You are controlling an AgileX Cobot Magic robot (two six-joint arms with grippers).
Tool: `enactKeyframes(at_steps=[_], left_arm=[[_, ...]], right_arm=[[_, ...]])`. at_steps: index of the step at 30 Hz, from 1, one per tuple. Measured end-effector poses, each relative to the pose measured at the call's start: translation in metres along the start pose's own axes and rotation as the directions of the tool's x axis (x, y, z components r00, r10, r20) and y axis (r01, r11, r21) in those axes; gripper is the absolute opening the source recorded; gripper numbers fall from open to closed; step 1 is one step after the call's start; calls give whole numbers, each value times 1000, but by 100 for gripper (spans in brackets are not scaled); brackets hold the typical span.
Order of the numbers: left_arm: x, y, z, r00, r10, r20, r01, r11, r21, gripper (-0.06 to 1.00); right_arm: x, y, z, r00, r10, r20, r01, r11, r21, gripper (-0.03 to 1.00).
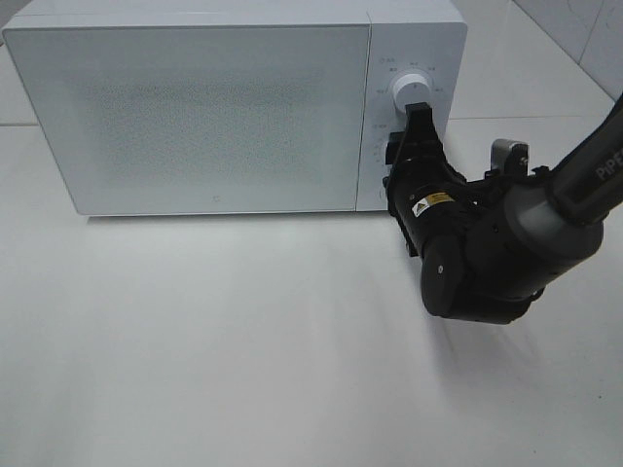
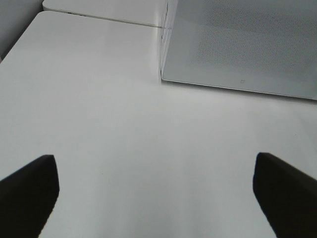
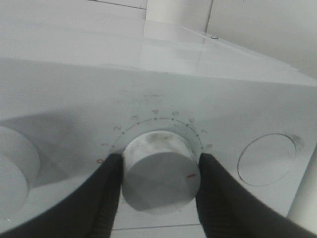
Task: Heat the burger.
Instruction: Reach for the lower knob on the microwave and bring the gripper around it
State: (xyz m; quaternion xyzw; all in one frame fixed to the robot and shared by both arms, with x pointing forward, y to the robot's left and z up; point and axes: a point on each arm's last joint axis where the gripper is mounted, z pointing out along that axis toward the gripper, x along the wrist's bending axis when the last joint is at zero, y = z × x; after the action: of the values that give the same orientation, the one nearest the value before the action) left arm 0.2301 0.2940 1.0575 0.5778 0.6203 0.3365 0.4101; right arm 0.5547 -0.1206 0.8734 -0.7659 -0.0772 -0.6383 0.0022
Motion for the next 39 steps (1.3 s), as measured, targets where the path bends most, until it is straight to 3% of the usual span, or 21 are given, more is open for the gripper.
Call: enactKeyframes(at_steps=[1,3,8,39], left_arm=[[0,0,0,1000,0,0,0,1000,0,99],[0,0,0,1000,0,0,0,1000,0,99],[0,0,0,1000,0,0,0,1000,0,99],[0,0,0,1000,0,0,0,1000,0,99]], right_arm=[[0,0,0,1000,0,0,0,1000,0,42],[0,0,0,990,140,-3,-140,990,0,42],[0,0,0,976,218,-3,-218,976,0,42],[0,2,0,985,173,-1,-173,985,-25,42]])
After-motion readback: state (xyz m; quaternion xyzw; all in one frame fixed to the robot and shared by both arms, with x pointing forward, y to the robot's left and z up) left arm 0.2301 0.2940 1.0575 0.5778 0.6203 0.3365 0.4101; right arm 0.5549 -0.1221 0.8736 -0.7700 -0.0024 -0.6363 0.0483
